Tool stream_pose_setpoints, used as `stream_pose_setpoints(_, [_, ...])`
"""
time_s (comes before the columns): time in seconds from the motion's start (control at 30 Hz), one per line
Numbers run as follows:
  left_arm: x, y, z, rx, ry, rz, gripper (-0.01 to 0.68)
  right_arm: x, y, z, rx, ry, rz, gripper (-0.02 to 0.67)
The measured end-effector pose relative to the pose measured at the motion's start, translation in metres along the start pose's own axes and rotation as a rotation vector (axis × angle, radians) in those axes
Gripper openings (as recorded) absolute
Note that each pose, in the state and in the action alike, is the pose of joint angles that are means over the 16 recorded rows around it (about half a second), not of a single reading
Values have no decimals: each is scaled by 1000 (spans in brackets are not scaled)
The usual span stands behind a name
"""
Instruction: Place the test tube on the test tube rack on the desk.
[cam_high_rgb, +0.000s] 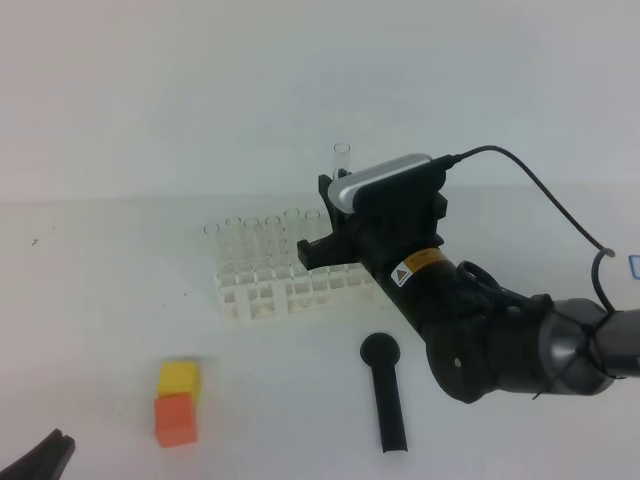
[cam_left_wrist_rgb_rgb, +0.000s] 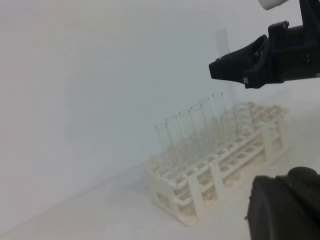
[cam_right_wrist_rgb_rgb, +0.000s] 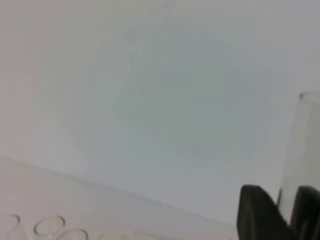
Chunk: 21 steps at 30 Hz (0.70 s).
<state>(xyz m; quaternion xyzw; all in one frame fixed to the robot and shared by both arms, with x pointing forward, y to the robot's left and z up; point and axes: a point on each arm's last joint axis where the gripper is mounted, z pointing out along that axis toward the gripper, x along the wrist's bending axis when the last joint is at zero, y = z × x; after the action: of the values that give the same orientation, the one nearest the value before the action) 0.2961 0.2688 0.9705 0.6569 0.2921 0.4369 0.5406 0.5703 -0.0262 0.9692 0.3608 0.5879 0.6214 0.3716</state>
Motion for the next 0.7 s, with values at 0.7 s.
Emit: stream_pose_setpoints(0.7, [0, 0, 0, 0, 0, 0, -1, -5, -12, 5, -17, 19, -21, 122])
